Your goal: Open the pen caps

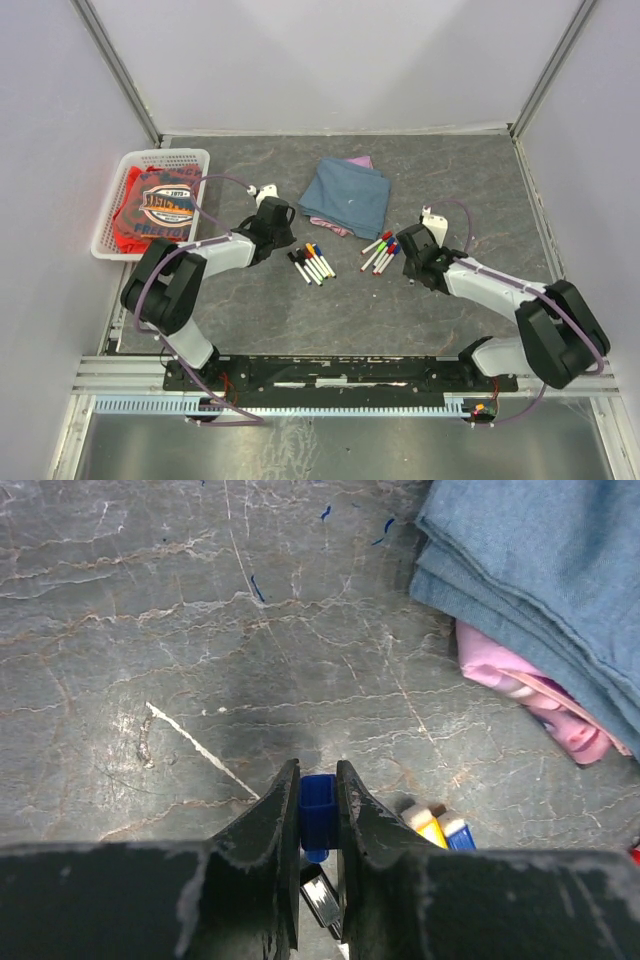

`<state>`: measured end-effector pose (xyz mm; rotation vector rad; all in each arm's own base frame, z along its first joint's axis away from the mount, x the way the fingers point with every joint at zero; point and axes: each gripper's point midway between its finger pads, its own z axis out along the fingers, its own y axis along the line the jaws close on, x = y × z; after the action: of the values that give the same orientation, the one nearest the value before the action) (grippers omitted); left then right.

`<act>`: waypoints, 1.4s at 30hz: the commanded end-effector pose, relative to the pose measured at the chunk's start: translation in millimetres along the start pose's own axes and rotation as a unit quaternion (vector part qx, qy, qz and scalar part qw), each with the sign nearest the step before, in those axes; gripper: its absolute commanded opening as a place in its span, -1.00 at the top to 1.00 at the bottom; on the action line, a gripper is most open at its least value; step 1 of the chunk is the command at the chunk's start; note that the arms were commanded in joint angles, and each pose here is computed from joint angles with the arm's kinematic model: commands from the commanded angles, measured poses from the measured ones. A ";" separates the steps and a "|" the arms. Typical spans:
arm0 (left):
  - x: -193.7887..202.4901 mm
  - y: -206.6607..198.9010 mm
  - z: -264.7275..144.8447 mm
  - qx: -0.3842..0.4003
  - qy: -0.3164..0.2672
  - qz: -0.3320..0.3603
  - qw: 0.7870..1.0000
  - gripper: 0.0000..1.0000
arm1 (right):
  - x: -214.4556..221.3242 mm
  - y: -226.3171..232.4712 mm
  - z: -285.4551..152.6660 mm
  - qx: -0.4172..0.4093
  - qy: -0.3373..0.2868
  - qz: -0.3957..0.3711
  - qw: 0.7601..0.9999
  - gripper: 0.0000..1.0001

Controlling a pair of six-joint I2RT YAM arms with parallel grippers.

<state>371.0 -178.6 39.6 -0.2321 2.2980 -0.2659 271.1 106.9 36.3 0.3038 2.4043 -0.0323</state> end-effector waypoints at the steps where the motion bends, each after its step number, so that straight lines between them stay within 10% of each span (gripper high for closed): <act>1: -18.2 -11.6 6.4 0.022 -0.020 0.008 1.000 0.55 | -14.6 8.7 12.2 -0.006 -0.007 0.015 1.000 0.71; 11: -13.8 -5.6 14.3 0.017 -0.009 0.013 1.000 0.01 | -4.1 7.0 26.2 0.006 0.017 0.009 1.000 0.40; 42: -43.1 -19.4 -33.8 0.070 -0.059 -0.014 0.996 -0.32 | -37.9 55.8 1.7 -0.063 -0.007 0.042 0.997 0.09</act>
<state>371.7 -179.5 71.8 -0.2111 2.2285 -0.3606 293.3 134.7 49.1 0.3156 2.4142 0.0853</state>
